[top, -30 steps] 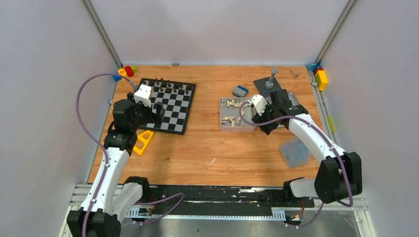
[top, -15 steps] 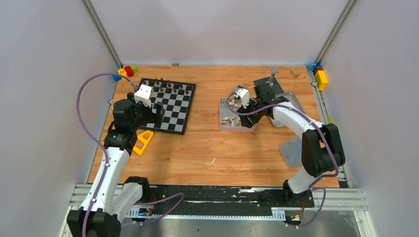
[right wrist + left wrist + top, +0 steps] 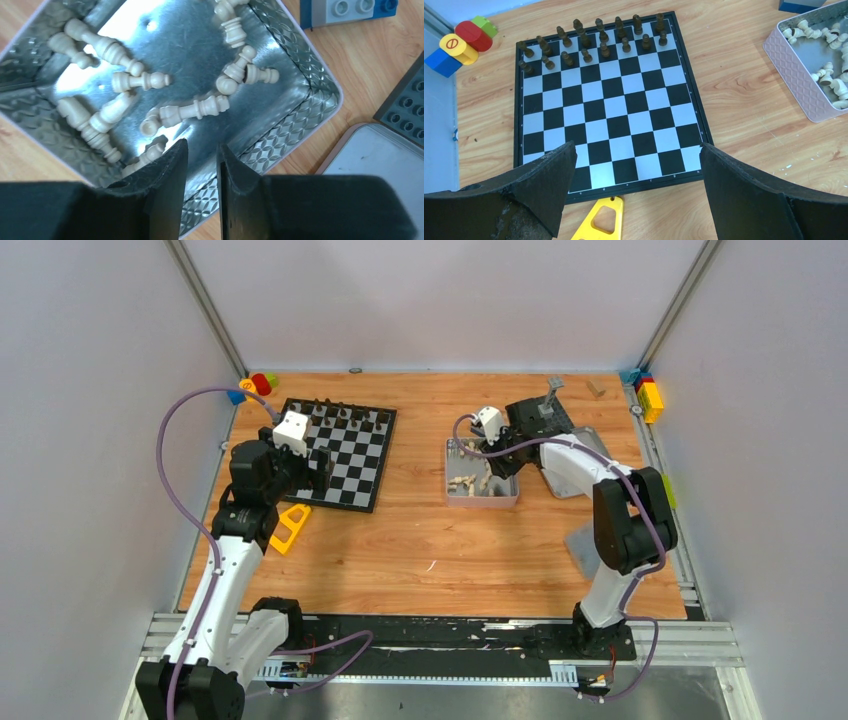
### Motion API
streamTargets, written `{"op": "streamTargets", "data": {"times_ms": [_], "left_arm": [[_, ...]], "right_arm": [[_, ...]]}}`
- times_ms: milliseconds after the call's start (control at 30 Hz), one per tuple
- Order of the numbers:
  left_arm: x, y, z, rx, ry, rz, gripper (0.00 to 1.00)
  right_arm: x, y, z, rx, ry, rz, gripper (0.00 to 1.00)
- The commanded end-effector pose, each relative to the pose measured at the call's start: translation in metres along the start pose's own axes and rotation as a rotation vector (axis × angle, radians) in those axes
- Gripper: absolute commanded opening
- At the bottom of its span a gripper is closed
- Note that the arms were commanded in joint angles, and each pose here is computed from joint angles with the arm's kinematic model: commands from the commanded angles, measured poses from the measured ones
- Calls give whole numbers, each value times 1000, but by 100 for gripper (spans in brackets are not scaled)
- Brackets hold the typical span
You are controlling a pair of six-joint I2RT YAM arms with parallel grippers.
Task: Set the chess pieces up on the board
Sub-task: Move the storage box to the center of the board.
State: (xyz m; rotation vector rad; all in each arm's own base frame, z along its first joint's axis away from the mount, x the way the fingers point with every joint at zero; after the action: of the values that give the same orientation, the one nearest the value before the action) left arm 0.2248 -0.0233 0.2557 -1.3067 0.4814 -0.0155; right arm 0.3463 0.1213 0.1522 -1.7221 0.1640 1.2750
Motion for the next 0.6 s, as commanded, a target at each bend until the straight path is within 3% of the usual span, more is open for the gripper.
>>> {"op": "streamTargets", "data": {"times_ms": [0,200,567], "left_arm": [[-2,-5,2,20,-1,-28,100],[-1,-4,2,20,1,-30,100],[1,-4,0,16,17,-28,100]], "right_arm": [[4,-15,-16,-38,107,-22,27],[18,-12,-24,-24,160,23,24],[11,18,-30,151,383,144,18]]}}
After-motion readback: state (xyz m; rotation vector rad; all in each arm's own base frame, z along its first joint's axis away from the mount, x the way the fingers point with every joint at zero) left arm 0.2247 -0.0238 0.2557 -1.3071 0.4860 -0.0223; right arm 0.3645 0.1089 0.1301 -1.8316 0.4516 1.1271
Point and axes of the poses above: each gripper's point midway between its finger pads, its own x axis out along the fingers, its own z axis along the line the jaws close on, y = z × x, the point moved 10 cm from there along -x, back along the fingers, and after that the axes turned 6 degrees about x, right-handed, at the moved point
